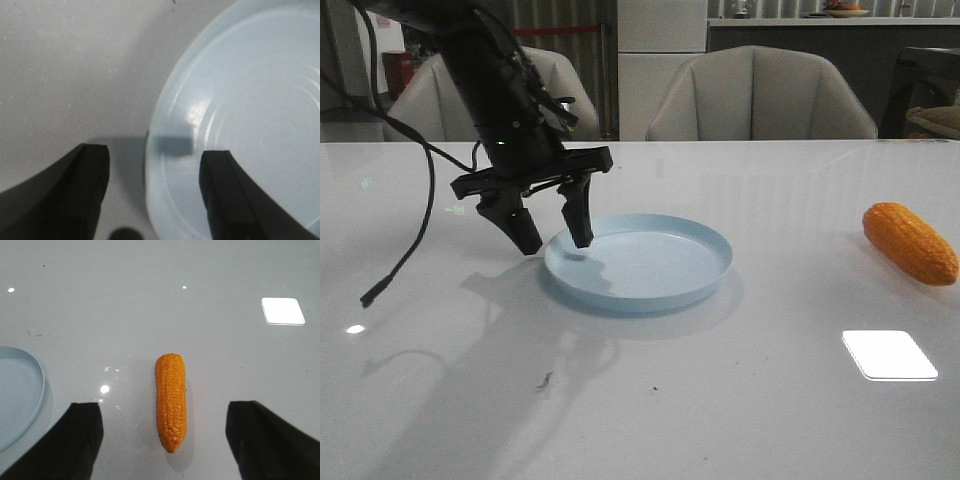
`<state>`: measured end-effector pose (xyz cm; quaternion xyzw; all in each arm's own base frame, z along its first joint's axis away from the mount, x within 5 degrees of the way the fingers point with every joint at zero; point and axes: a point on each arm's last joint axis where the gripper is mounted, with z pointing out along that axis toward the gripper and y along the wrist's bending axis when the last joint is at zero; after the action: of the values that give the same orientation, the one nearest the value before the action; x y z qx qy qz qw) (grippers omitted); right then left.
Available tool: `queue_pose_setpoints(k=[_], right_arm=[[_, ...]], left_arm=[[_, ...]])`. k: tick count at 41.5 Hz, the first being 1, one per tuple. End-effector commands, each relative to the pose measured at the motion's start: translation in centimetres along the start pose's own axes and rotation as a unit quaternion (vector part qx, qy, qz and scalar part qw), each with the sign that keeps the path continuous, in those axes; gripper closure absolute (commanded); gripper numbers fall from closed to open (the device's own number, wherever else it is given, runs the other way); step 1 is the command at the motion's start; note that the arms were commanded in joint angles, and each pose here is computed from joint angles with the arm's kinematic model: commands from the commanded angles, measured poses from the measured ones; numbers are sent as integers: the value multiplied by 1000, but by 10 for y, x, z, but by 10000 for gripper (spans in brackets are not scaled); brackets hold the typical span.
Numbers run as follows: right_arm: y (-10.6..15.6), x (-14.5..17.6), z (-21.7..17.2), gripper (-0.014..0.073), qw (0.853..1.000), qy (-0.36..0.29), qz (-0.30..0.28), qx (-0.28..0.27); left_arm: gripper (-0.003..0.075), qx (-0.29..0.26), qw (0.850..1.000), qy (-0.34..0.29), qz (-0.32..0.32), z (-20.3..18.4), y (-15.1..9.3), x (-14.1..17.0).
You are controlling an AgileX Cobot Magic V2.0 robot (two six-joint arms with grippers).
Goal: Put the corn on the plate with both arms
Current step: 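Grip the plate rim, lift and carry it toward the table center, then release the plate and withdraw the left gripper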
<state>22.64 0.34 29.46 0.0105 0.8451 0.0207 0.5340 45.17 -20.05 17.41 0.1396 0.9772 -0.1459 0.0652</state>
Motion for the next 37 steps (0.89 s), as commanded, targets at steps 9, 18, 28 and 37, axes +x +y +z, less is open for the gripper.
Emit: queue_pose_setpoints(k=[9, 18, 28, 37], right_arm=[[0, -19, -7, -18, 998, -60, 0, 3], [0, -19, -7, -18, 998, -59, 0, 3], [0, -18, -6, -18, 999, -52, 0, 2], [0, -13, -6, -18, 1000, -26, 0, 0]], left_arm=[[336, -4, 997, -76, 25, -62, -14, -12], [388, -108, 955, -261, 86, -168, -21, -21], [449, -138, 888, -430, 86, -290, -18, 13], [528, -192, 857, -474, 70, -332, 10, 63]])
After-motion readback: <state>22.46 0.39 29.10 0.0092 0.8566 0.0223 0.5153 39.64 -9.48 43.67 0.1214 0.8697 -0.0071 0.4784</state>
